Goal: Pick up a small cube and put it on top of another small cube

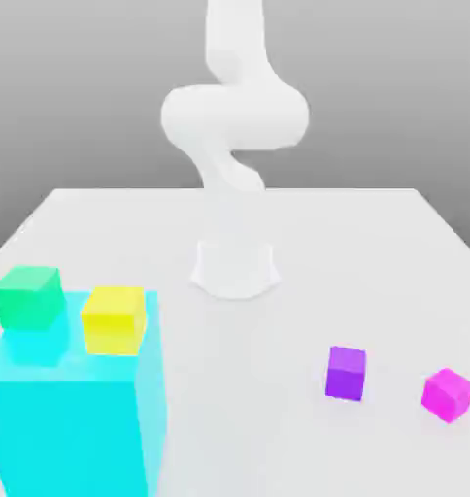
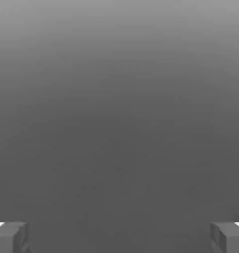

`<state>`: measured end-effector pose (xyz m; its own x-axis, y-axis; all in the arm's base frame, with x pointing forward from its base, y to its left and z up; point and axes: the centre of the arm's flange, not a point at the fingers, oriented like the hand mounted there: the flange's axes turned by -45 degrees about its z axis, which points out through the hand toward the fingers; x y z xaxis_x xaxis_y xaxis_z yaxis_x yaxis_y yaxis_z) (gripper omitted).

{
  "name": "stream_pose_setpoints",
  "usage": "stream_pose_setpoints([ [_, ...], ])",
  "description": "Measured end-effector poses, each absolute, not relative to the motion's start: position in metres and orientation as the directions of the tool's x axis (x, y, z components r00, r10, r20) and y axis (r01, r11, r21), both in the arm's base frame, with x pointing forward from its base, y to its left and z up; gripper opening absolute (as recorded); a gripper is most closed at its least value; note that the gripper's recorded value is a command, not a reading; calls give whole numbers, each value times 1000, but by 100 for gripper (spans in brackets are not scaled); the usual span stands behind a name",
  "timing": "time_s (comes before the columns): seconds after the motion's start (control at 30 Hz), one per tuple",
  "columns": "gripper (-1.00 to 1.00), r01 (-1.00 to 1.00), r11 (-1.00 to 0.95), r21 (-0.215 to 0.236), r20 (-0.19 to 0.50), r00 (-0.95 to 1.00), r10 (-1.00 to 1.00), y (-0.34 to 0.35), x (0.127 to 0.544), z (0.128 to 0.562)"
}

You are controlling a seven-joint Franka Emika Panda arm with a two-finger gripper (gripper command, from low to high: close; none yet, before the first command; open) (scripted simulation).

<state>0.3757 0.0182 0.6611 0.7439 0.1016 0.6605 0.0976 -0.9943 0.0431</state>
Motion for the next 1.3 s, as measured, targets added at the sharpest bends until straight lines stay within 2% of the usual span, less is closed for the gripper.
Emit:
stream_pose_setpoints([
  [0.17, 0, 371, -920, 129, 499, 777, 384, 68, 416, 537],
  [0.33, 0, 634, -759, 151, 318, 695, 644, 116, 413, 412],
  [0.47, 0, 820, -560, 115, 167, 540, 825, 148, 380, 311],
  [0.57, 0, 931, -361, 48, 51, 359, 932, 163, 335, 234],
  [0.63, 0, 960, -279, 13, 12, 279, 960, 165, 315, 200],
  [0.83, 0, 969, -248, 0, 0, 248, 969, 167, 307, 144],
  [0.87, -100, 969, -248, 0, 0, 248, 969, 167, 306, 136],
  [1.1, -100, 969, -247, -1, -1, 247, 969, 167, 306, 134],
  [1.3, -100, 969, -247, -1, -1, 247, 969, 167, 307, 180],
])
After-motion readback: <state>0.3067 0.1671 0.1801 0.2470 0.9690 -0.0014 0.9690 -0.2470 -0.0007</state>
